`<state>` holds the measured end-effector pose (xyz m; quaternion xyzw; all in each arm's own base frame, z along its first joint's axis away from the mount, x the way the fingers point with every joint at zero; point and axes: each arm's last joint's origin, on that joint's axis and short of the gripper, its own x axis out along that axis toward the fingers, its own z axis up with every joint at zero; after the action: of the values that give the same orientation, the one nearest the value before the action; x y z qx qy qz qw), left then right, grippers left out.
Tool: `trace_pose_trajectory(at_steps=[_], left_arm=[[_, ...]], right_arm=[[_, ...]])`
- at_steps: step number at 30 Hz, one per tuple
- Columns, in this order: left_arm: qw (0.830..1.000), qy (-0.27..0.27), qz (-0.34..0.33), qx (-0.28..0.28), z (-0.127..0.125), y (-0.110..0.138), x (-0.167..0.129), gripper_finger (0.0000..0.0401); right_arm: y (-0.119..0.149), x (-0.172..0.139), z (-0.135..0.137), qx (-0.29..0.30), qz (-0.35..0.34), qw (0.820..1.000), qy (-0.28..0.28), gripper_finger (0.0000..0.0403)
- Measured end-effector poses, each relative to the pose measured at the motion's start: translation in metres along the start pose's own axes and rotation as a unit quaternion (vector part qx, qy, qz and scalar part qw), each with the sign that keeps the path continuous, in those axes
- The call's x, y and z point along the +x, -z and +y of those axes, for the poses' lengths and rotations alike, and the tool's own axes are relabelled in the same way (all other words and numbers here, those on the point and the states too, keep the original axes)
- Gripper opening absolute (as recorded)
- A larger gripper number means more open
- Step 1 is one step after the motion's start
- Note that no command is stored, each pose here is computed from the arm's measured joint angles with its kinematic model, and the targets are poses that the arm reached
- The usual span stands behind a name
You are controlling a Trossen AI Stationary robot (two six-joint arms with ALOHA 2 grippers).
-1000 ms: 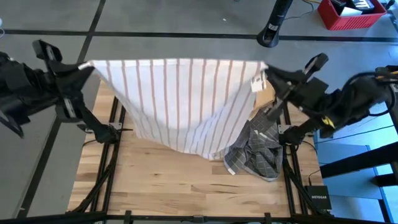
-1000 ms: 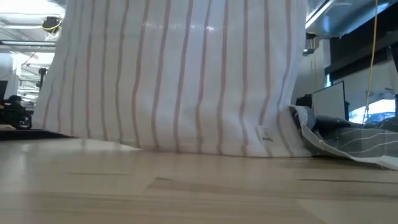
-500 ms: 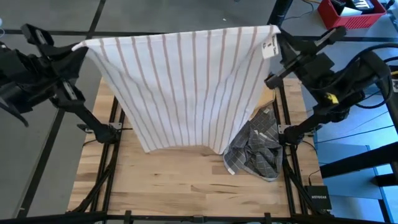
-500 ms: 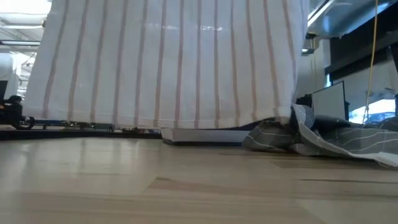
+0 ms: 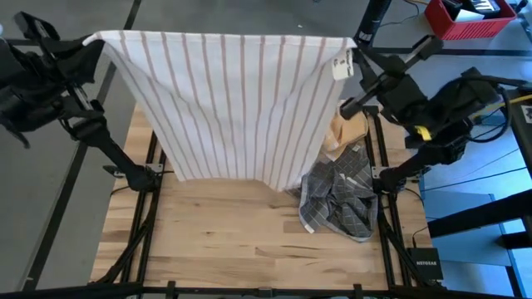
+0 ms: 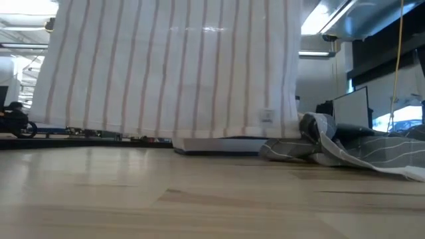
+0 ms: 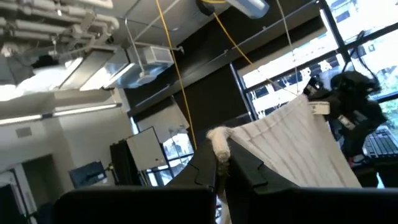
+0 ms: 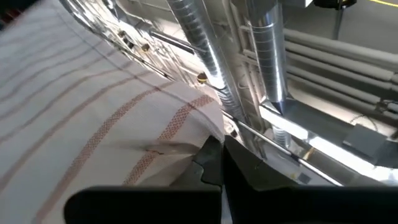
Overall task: Fold towel
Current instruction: Fold the white towel
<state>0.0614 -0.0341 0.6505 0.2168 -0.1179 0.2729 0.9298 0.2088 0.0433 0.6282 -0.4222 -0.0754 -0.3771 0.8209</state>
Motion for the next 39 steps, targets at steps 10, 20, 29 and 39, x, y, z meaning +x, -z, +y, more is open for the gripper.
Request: trace_pose_trajectory(at_steps=[10,20,29,39], left_arm=[[0.998,0.038,-0.027,0.038,-0.021,-0.005,-0.001,0.0002],[0.986,0.161,0.007,0.042,-0.123,-0.016,-0.027,0.0002],[0.978,0.187,0.084,0.031,-0.217,-0.014,-0.086,0.0001],[0.971,0.206,0.106,-0.054,-0.28,0.0,-0.156,0.0001]], right_arm=[[0.002,0.003,0.007,-0.018,-0.058,0.997,-0.048,0.0005],[-0.033,-0.056,0.047,0.094,-0.033,0.97,-0.223,0.0005],[-0.062,-0.12,0.111,0.144,0.035,0.929,-0.339,0.0005],[-0.083,-0.19,0.185,0.2,0.106,0.884,-0.41,0.0005]])
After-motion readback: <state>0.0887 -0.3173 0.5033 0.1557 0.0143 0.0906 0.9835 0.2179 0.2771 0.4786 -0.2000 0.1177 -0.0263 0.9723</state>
